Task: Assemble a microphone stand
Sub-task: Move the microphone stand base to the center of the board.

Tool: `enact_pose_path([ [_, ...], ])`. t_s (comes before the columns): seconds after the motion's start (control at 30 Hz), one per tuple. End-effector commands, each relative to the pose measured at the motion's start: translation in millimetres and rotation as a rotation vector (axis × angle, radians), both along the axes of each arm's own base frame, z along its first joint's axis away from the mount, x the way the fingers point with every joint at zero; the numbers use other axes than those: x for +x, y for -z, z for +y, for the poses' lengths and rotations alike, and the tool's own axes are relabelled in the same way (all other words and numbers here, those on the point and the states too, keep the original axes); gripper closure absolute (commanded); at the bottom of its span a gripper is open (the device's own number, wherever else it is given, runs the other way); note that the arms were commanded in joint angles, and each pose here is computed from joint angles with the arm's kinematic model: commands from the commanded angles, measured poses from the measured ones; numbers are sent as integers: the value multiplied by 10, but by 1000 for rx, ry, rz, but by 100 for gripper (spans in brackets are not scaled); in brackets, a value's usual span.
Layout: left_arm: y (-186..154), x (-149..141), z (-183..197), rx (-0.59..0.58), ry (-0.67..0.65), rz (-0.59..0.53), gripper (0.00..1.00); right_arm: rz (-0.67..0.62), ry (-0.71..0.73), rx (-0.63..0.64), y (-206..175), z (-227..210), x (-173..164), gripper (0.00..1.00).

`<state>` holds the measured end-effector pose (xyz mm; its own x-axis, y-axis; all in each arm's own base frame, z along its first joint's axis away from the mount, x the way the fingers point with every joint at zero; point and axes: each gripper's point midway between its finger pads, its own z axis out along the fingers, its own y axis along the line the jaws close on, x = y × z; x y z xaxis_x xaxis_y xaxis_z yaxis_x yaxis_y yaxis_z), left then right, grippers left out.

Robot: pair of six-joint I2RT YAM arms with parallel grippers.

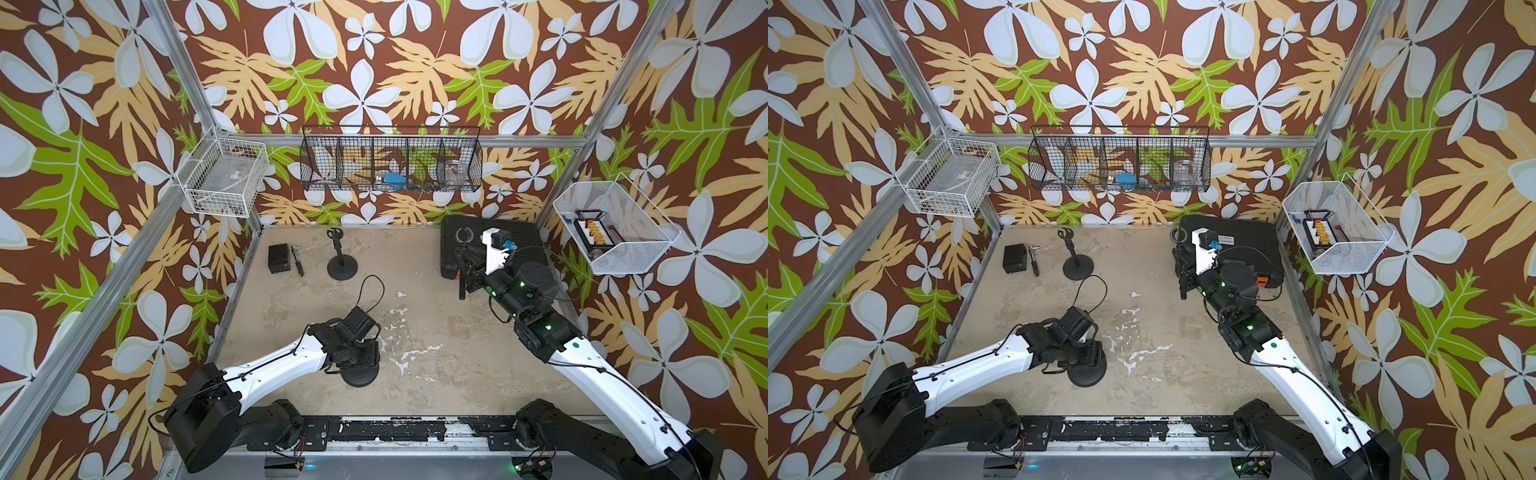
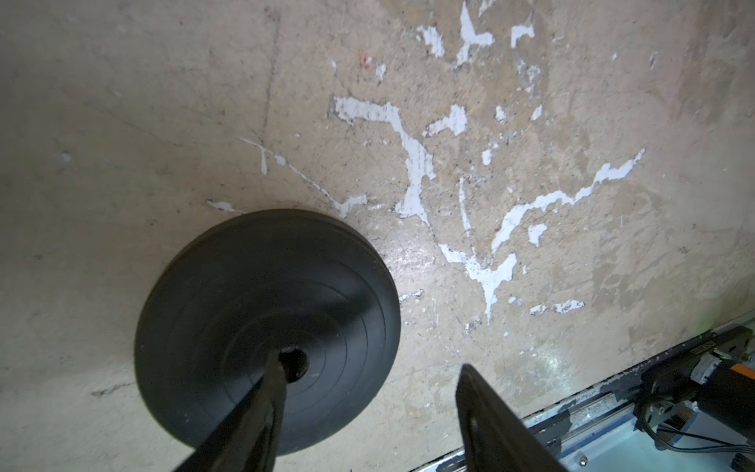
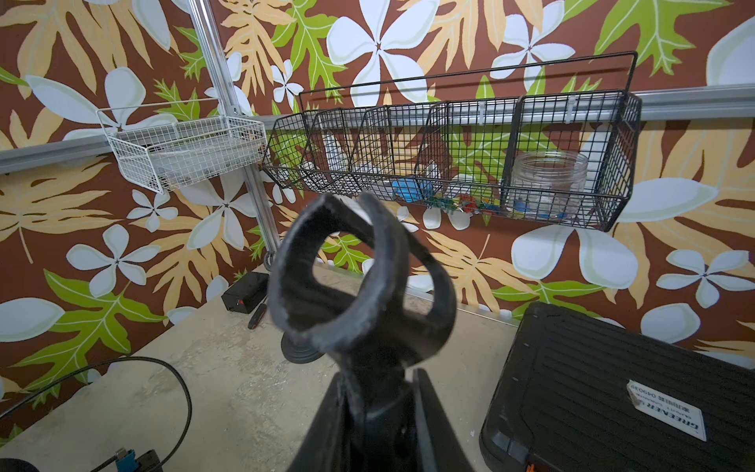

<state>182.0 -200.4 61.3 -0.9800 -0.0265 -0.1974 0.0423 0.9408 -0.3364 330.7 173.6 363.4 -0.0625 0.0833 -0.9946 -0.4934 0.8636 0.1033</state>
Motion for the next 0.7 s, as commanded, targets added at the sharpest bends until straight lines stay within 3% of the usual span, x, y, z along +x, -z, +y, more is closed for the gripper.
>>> enact_pose_path([
  [0.0, 49, -30, 22, 14, 10, 16, 32, -17, -15, 21, -58, 12, -4, 92],
  [0.67, 233, -77, 7, 10, 24, 43, 32, -1, -27, 37, -32, -14, 27, 92],
])
